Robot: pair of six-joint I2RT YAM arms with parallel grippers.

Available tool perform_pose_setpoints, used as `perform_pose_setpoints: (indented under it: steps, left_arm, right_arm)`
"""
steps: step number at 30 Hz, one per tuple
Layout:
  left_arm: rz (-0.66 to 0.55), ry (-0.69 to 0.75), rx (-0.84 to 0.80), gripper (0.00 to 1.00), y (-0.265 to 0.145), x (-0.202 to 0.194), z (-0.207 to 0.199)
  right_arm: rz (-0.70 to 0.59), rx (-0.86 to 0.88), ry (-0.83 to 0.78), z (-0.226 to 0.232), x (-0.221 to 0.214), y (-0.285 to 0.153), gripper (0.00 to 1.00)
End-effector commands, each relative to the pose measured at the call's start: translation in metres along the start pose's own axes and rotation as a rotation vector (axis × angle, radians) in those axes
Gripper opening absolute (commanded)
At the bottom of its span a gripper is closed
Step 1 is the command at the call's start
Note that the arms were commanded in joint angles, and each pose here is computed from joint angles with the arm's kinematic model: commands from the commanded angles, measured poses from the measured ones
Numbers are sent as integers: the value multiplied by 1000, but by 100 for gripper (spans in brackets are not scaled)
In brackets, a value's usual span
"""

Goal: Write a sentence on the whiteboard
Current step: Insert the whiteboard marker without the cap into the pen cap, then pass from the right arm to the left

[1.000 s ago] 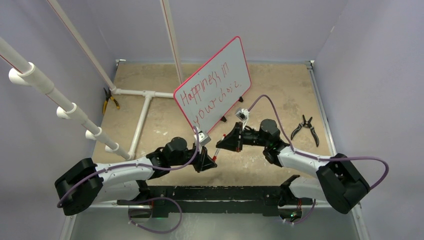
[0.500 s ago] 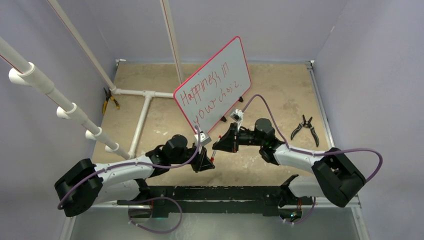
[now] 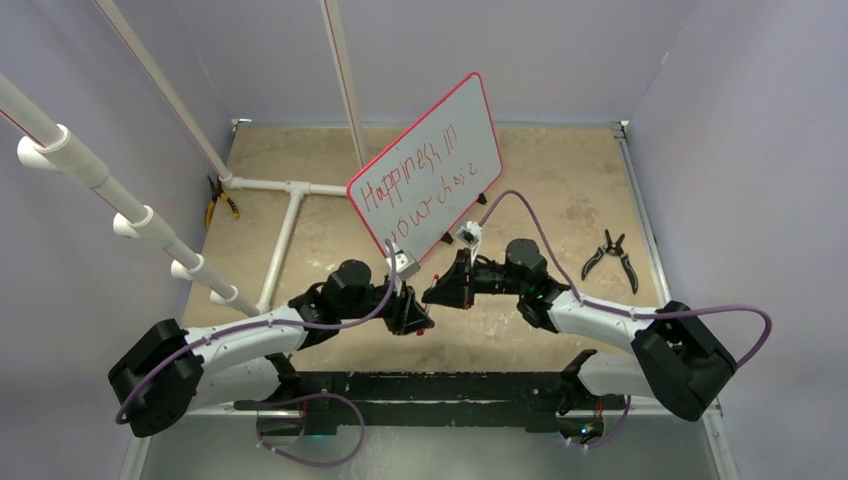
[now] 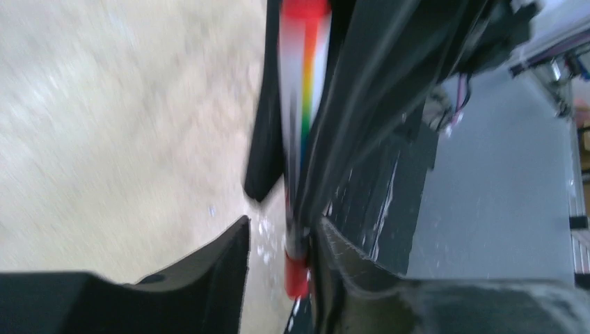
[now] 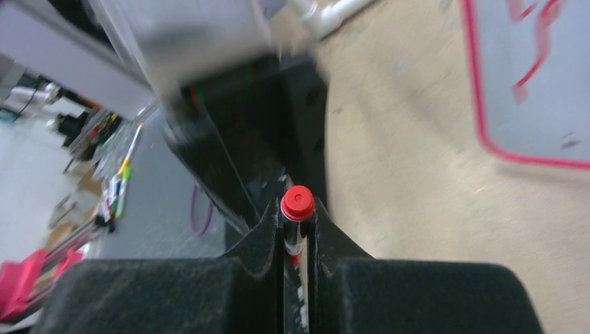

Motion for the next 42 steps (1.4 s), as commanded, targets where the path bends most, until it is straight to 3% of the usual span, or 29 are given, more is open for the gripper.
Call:
perform_pose_setpoints:
  steps: [1, 13, 20, 25, 38, 39, 42]
  left_arm:
    - [-408, 141, -77, 40, -19, 119, -35]
    - [-337, 110, -90, 64, -16, 97, -33]
    - [-361, 73, -102, 69, -31, 84, -38]
    - [-314, 30, -134, 70, -25, 73, -39]
    - [-256, -1, -178, 42, -3, 65, -36]
    - [-257, -3, -183, 35, -2, 64, -37]
    - [-256, -18, -185, 0, 2, 61, -37]
  right_arm:
    - [137, 21, 131, 13, -39, -3, 0]
    - [69, -12, 111, 19, -15, -3, 0]
    - [-1, -73, 93, 19, 2, -7, 0]
    - [-37, -69, 71, 23, 13, -7, 0]
    - [-97, -55, 34, 33, 29, -11, 0]
    - [-98, -54, 34, 33, 29, -11, 0]
    - [-99, -67, 34, 31, 29, -11, 1]
Point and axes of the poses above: each gripper's point midway between its finger pads, its own y axis out along the fingers, its own z axis along the line the jaws close on, x = y × z, the point moved 1 cm from there along -y, back along the fingers, and after that the axes turned 1 degree about y, right-handed, at the moved point
